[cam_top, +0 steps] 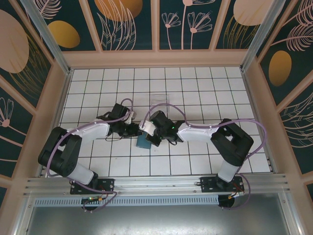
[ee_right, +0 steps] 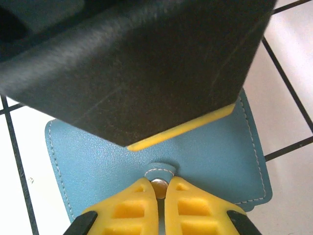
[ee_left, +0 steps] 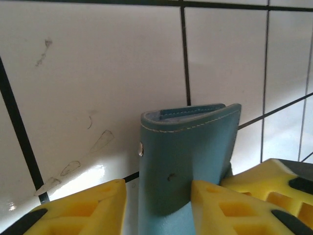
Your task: Take the credit cards out of the card holder
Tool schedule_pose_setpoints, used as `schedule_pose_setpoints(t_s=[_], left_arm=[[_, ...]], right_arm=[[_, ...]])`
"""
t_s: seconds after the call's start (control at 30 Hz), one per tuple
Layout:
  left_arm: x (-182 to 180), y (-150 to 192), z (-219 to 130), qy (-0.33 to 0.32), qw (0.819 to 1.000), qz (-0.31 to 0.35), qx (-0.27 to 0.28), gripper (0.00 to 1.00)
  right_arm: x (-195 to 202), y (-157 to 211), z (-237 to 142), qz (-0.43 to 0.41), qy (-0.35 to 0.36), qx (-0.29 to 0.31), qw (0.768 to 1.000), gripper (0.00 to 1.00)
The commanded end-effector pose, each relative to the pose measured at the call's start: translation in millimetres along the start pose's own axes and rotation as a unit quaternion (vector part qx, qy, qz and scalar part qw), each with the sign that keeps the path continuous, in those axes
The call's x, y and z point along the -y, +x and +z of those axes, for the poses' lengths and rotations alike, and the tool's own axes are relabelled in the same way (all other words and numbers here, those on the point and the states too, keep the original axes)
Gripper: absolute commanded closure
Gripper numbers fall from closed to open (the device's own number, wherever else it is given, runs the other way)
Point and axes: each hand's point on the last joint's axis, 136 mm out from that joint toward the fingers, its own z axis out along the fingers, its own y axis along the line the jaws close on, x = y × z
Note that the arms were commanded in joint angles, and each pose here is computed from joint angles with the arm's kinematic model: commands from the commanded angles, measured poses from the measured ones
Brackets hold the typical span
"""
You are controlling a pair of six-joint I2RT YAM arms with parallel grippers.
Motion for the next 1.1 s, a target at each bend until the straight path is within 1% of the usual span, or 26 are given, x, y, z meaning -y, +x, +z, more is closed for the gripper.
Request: schedule_pose_setpoints(t_s=[0.0, 0.17, 0.4, 0.5, 0.6, 0.67, 0.8, 0.93, 1.0, 1.07], left_arm=[[-9, 6, 7, -0.023, 1.0, -0.008, -0.009, 0.6], [-20, 8, 10, -0.047, 0.999, -0.011, -0.012, 0.61], [-26, 12, 15, -0.057, 0.998, -0.014, -0.02, 0.62], [-26, 8, 11, -0.062, 0.998, -0.014, -0.009, 0.61], [-23, 1, 4, -0.07, 0.997, -0.013, 0.009, 0.61], [-23, -4, -1, -0.076, 0.997, -0.012, 0.021, 0.6], [-20, -14, -8, -0.082, 0.996, -0.006, 0.035, 0.58], [-21, -23, -15, -0.088, 0.995, -0.004, 0.046, 0.56], [-24, -28, -19, -0.092, 0.994, -0.005, 0.051, 0.56], [-29, -33, -24, -0.097, 0.994, -0.007, 0.057, 0.56]], right_arm=[[1, -29, -13, -0.001, 0.001, 0.059, 0.998, 0.92], [2, -32, -19, -0.002, 0.003, 0.074, 0.997, 0.93], [2, -35, -26, 0.003, 0.005, 0.094, 0.996, 0.94], [7, -32, -28, 0.015, 0.018, 0.088, 0.996, 0.86], [11, -31, -34, 0.04, 0.032, 0.081, 0.995, 0.68], [15, -32, -41, 0.074, 0.042, 0.077, 0.993, 0.61], [20, -36, -58, 0.149, 0.061, 0.086, 0.983, 0.55], [29, -39, -71, 0.245, 0.09, 0.098, 0.96, 0.51], [32, -39, -73, 0.299, 0.109, 0.097, 0.943, 0.51], [31, -39, -72, 0.334, 0.127, 0.089, 0.93, 0.52]])
